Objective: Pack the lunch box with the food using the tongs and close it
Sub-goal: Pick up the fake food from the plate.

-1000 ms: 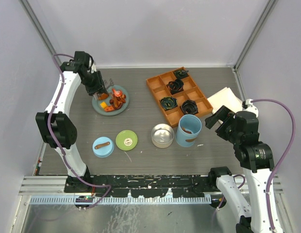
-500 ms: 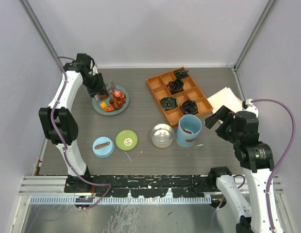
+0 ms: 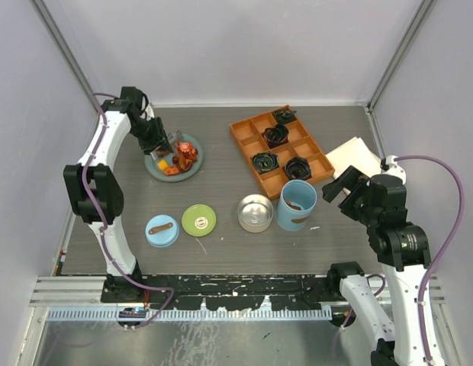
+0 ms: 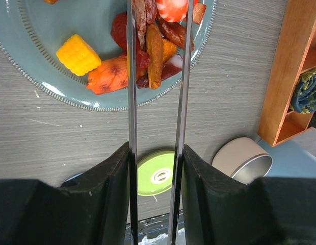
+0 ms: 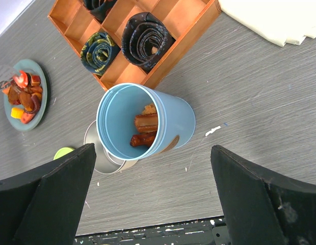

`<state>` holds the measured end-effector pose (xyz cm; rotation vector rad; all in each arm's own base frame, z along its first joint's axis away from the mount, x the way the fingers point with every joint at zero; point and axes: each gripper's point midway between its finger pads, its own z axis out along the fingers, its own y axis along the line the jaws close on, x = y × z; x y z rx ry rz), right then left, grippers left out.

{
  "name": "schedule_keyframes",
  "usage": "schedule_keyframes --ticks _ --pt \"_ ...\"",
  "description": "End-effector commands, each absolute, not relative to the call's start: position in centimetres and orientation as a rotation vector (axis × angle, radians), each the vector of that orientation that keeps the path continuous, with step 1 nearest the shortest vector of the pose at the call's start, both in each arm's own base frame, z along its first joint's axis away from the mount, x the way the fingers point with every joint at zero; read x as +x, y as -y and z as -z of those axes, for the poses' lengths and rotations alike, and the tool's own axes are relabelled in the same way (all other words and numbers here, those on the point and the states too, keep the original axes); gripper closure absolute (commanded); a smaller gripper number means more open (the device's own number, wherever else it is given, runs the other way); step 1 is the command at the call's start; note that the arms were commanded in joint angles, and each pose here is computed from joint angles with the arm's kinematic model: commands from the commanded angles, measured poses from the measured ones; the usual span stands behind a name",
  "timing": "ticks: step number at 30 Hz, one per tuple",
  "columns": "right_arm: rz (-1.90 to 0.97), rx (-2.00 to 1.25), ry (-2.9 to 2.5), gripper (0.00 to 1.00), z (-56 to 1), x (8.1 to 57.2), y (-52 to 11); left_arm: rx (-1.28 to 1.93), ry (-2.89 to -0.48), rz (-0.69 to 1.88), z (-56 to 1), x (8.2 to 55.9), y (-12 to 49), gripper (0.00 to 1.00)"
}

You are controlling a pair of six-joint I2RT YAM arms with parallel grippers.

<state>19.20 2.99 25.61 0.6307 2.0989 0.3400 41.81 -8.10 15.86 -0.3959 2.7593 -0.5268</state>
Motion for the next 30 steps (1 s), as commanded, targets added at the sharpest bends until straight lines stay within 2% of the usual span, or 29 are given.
schedule_keyframes --ticks 1,14,25,30 --pt "-0.343 0.643 -2.047 0.00 -26.85 19.94 -2.74 -0.349 -2.711 0.622 -16.84 42.84 8.87 0.61" --pt "-0.341 0.645 -2.048 0.00 -26.72 19.89 -2.71 -0.345 -2.733 0.634 -16.25 42.69 8.88 0.63" --pt "-0.345 0.646 -2.045 0.00 -26.71 19.80 -2.74 -0.347 -2.735 0.632 -16.24 42.44 8.80 0.72" --pt "-0.342 0.647 -2.043 0.00 -26.80 19.71 -2.68 -0.349 -2.724 0.610 -16.58 42.24 8.53 0.80"
